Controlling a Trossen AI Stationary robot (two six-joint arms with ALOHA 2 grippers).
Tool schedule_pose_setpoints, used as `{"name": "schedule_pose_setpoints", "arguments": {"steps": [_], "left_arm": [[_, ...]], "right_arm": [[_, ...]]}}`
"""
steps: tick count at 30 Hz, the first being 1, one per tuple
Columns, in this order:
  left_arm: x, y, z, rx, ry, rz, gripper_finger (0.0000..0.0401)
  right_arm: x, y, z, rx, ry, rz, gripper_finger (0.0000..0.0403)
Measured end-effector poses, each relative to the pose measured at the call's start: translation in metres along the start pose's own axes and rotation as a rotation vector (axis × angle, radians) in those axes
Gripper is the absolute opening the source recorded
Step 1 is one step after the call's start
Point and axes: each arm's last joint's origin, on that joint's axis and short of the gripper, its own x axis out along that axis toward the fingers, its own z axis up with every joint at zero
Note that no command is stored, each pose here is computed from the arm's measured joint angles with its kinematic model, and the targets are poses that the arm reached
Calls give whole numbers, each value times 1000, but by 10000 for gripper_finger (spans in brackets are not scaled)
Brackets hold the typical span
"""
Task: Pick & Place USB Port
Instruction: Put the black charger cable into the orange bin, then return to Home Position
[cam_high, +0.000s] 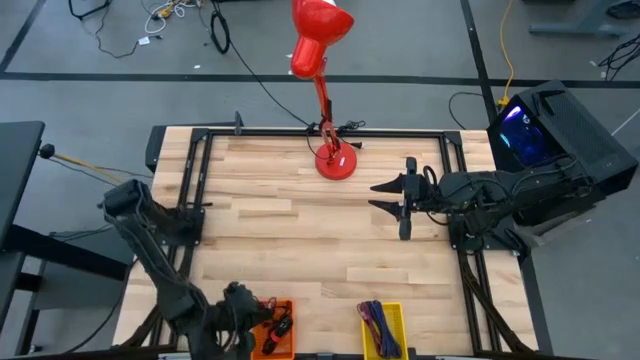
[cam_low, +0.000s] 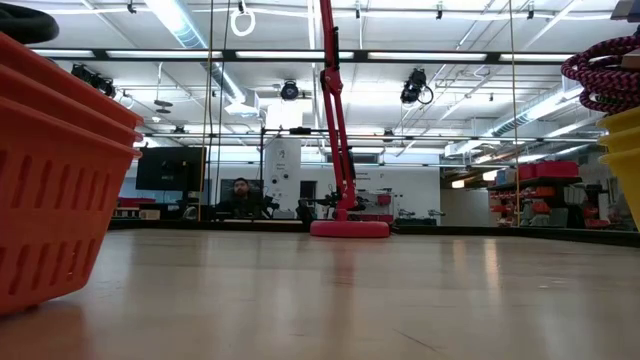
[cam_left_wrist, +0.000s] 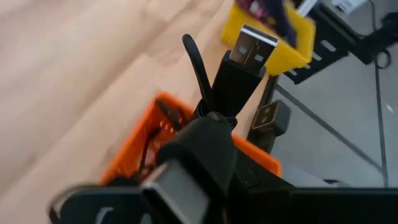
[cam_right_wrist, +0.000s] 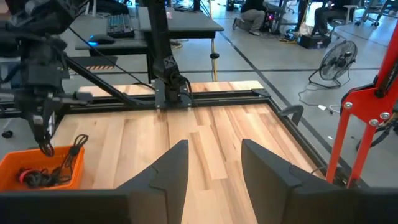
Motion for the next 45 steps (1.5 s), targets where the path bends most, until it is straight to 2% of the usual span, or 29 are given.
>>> {"name": "schedule_pose_setpoints", "arguments": {"steps": [4, 8, 16, 31, 45], "left_arm": [[8, 0, -21, -78, 30, 13, 0], [7, -2, -31, -134, 57, -4, 0], [6, -3, -34, -162, 82, -13, 0], [20, 0, -41, -163, 112, 30, 2], [22, -1, -40, -159, 108, 27, 89]], "right_arm": [[0, 0, 0, -13, 1, 0, 150], [0, 0, -1, -22, 6, 0, 150], [0, 0, -2, -28, 23, -1, 150], [0, 0, -4, -31, 37, -3, 150], [0, 0, -4, -32, 42, -3, 150]]}}
